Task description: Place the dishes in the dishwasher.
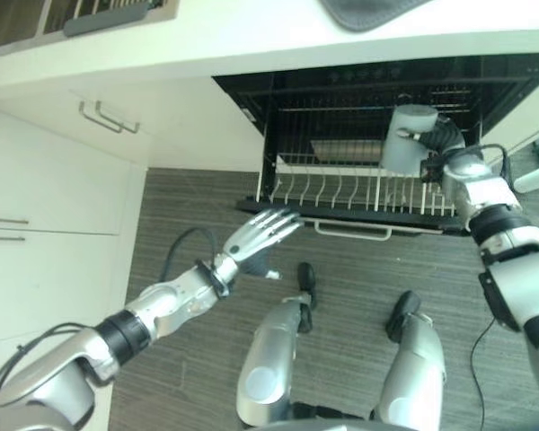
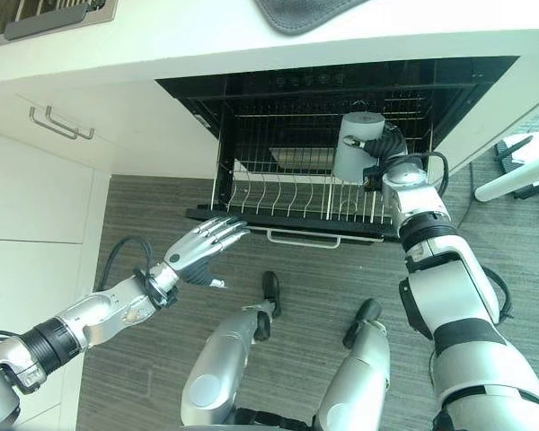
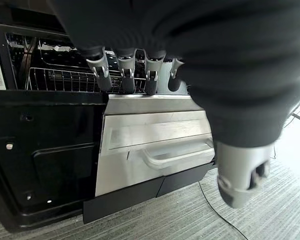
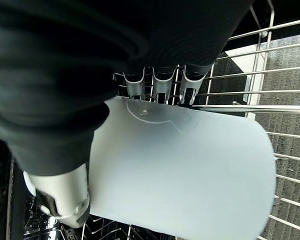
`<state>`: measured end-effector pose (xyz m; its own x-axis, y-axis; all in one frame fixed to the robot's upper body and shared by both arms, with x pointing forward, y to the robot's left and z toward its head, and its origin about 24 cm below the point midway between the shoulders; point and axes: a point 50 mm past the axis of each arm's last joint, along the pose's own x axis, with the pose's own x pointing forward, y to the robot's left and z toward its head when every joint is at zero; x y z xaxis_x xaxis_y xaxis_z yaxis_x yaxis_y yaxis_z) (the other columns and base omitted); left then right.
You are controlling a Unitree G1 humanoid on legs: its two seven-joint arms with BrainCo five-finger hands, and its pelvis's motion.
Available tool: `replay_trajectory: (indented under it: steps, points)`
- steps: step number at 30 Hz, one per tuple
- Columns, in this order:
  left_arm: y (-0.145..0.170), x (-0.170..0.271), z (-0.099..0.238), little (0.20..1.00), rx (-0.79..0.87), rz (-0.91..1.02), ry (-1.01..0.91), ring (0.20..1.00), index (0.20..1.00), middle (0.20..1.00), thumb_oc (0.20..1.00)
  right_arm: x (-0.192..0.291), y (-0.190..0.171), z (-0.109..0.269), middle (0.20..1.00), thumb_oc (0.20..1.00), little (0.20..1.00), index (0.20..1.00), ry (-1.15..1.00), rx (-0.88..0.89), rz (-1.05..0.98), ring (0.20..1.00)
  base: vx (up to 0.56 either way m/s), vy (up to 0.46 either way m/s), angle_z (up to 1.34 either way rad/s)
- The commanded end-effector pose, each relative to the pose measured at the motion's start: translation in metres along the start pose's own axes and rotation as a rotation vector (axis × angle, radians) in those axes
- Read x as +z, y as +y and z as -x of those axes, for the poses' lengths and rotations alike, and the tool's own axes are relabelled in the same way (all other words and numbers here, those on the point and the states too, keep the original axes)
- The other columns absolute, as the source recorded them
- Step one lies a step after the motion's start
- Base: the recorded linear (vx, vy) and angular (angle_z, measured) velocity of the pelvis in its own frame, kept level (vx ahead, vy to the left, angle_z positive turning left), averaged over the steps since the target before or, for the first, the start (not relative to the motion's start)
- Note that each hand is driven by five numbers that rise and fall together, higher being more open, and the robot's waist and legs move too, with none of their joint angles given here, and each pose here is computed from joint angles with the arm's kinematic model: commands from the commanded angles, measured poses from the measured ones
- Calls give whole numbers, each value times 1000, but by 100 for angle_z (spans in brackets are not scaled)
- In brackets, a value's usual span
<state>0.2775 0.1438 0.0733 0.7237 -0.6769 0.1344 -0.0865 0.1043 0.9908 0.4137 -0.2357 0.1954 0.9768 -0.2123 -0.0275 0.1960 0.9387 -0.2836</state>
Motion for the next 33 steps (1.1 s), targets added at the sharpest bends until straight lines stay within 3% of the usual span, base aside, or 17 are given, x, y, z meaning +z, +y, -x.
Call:
replay_trajectory:
  steps: [1, 4, 5, 9, 18, 26, 28, 33]
  points:
    - [5, 21, -8, 1000, 58, 11, -86, 1000, 1000, 1000, 1000, 21, -2, -3, 200, 200, 200, 200, -46, -34, 50, 200, 0, 0, 0]
    - [5, 22, -9, 1000, 59, 9, -88, 1000, 1000, 1000, 1000, 19, -2, -3, 200, 200, 200, 200, -51, -59, 48, 200, 0, 0, 0]
    - [5, 21, -10, 1000, 60, 9, -87, 1000, 1000, 1000, 1000, 20, -3, -3, 1000, 1000, 1000, 1000, -56, -87, 53, 1000, 0, 0, 0]
    - [4, 22, -12, 1000, 63, 12, -83, 1000, 1000, 1000, 1000, 22, -20, -1, 1000, 1000, 1000, 1000, -77, -356, 162, 1000, 0, 0, 0]
    - [-20, 31, -7, 1000, 79, 8, -76, 1000, 1000, 1000, 1000, 40, -33, 10, 1000, 1000, 1000, 1000, -242, -751, 248, 1000, 1, 14, 0]
    - [-36, 36, 1, 1000, 68, 22, -64, 1000, 1000, 1000, 1000, 38, -24, 16, 1000, 1000, 1000, 1000, -322, -807, 176, 1000, 2, 3, -3]
    - [-40, 38, 3, 1000, 60, 25, -64, 1000, 1000, 1000, 1000, 37, -21, 17, 1000, 1000, 1000, 1000, -324, -808, 102, 1000, 1, 15, -5]
    - [-48, 38, 11, 1000, 36, 31, -42, 1000, 1000, 1000, 1000, 12, -5, 13, 1000, 1000, 1000, 1000, -182, -616, -223, 1000, 4, -5, -3]
